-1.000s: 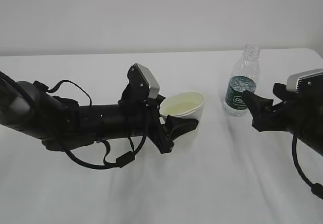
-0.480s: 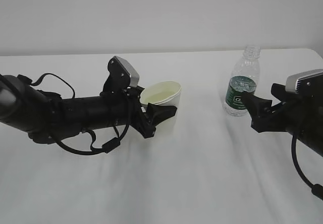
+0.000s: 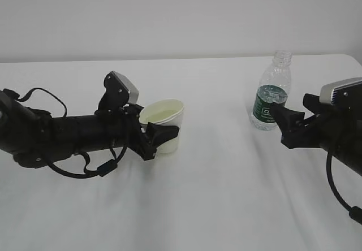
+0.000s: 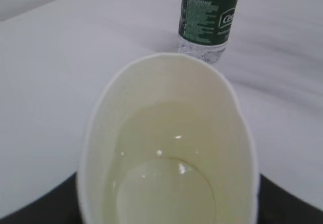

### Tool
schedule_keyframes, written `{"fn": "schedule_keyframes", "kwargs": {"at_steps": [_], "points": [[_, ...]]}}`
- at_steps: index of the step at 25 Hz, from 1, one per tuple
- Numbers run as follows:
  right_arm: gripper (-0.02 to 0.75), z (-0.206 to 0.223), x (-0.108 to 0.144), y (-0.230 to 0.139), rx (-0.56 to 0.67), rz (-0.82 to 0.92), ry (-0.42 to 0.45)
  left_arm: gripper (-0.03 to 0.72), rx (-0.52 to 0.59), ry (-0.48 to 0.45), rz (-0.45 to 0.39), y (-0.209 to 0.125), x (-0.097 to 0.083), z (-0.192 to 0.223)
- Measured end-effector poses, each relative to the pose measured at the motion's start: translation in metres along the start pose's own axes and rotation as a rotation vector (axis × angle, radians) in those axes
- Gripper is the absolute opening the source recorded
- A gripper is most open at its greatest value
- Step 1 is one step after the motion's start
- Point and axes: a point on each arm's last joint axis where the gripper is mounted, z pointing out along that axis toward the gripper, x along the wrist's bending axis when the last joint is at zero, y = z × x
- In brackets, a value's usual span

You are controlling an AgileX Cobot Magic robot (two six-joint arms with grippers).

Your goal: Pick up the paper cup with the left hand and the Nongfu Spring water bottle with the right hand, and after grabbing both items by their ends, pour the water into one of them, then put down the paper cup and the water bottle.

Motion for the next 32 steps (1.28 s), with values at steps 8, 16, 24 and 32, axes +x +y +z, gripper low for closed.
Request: {"fn": "schedule_keyframes", "kwargs": {"at_steps": [8,16,24,32], "points": [[0.596,0.000,0.000,0.000,0.000,0.000,0.000,0.403,-0.020,0.064,-0.037,-0.010,0.022,-0.022],[0.594,0.000,0.000,0.000,0.000,0.000,0.001,0.403,-0.047,0.134,-0.061,-0.012,0.045,-0.036],[0.594,0.000,0.000,0.000,0.000,0.000,0.001,0.403,-0.058,0.200,-0.027,-0.013,0.059,-0.045],[0.594,0.000,0.000,0.000,0.000,0.000,0.001,0.403,-0.075,0.280,-0.003,-0.011,0.066,-0.048]]}}
